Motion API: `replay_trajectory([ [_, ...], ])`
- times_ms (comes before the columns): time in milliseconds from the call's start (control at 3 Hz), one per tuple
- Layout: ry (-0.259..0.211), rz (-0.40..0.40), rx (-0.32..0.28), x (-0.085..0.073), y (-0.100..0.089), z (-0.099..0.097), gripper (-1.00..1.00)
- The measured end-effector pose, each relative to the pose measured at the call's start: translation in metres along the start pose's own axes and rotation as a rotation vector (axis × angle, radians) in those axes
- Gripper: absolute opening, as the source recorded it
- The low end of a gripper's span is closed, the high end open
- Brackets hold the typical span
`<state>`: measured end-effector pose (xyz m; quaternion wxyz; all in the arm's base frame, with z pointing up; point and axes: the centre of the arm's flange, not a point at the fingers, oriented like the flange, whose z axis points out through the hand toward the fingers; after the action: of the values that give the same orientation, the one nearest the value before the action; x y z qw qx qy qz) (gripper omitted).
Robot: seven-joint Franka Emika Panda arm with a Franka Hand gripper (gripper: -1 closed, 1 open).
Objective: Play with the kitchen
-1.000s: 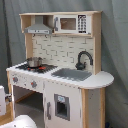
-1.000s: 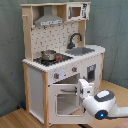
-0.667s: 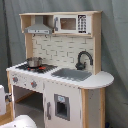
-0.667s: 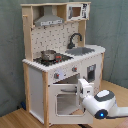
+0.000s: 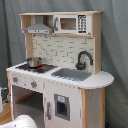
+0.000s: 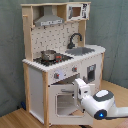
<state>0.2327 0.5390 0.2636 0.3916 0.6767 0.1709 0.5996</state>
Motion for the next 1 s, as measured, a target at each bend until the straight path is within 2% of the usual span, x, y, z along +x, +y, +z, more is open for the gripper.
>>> replay_trajectory([
  [333, 0.038, -0.08, 0.037, 0.021, -0.011, -0.016, 1.0],
  [1000, 0.099, -0.206, 0.062, 0.071, -0.012, -0.032, 1.0],
])
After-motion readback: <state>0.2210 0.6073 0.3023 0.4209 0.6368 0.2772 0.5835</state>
